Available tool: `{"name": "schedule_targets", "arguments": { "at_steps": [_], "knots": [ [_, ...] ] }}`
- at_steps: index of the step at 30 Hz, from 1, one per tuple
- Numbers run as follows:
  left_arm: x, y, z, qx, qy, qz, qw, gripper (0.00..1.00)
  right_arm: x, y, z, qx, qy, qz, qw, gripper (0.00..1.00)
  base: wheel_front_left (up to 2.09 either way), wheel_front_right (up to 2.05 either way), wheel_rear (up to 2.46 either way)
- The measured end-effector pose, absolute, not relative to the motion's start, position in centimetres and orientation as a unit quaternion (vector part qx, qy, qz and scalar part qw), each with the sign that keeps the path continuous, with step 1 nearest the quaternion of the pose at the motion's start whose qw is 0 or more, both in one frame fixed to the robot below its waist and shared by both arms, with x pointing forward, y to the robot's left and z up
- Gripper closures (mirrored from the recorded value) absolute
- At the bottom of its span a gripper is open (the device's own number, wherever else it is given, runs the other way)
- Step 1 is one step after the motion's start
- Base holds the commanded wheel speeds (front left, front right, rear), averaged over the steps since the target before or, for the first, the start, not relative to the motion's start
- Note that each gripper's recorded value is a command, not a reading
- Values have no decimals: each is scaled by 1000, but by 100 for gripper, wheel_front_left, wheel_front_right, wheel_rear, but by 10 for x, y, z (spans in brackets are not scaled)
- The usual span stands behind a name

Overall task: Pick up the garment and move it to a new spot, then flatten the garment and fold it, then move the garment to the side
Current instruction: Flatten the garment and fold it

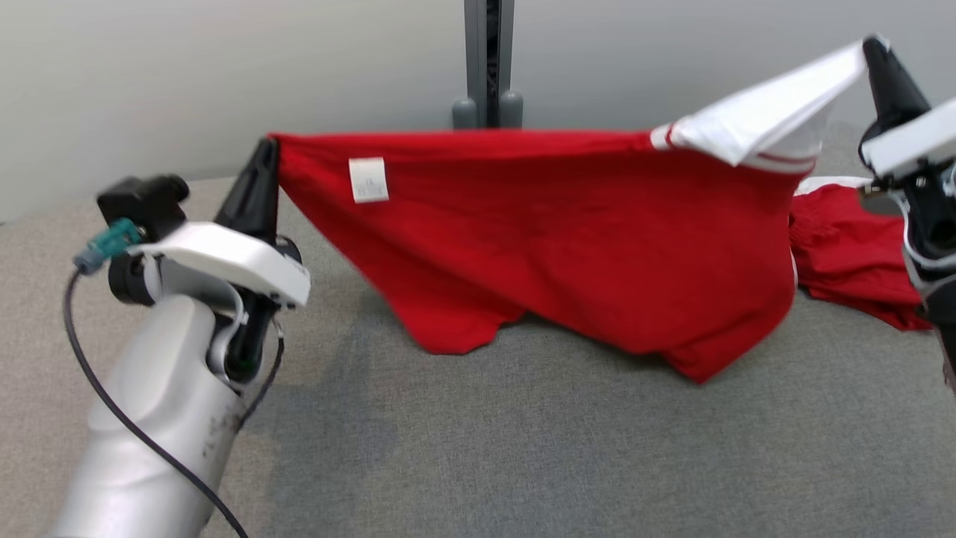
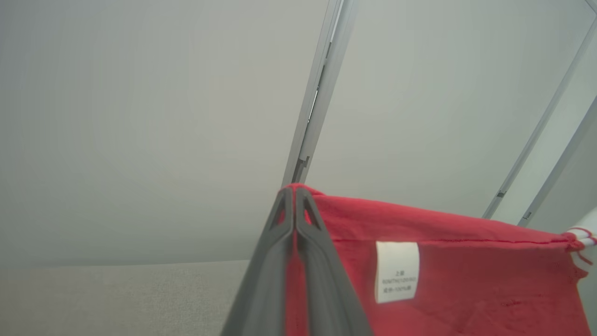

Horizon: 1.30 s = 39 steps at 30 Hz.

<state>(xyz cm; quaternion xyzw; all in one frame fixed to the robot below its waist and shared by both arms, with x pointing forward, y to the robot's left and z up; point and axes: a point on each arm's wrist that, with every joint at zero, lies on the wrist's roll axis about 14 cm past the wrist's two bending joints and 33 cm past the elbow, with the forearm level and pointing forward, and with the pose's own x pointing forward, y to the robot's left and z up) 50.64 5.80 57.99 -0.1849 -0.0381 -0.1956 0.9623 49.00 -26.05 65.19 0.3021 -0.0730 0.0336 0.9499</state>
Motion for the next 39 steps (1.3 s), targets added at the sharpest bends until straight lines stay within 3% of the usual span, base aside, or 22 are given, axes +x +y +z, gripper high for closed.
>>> {"name": "schedule_targets", "arguments": {
  "at_steps": [8, 17, 29, 39],
  "knots": [
    [516, 71, 669, -196, -123, -197, 953, 100, 494, -243, 742, 265, -139, 68, 952, 100, 0, 0, 0],
    [508, 82, 733, -210, -200, -185, 939, 100, 489, -232, 799, 234, -191, 79, 950, 100, 0, 0, 0],
    [504, 94, 725, -237, -187, -163, 939, 100, 487, -221, 803, 208, -188, 88, 956, 100, 0, 0, 0],
    [528, 96, 702, -231, -134, -153, 951, 100, 515, -222, 789, 188, -161, 76, 966, 100, 0, 0, 0]
  ]
}}
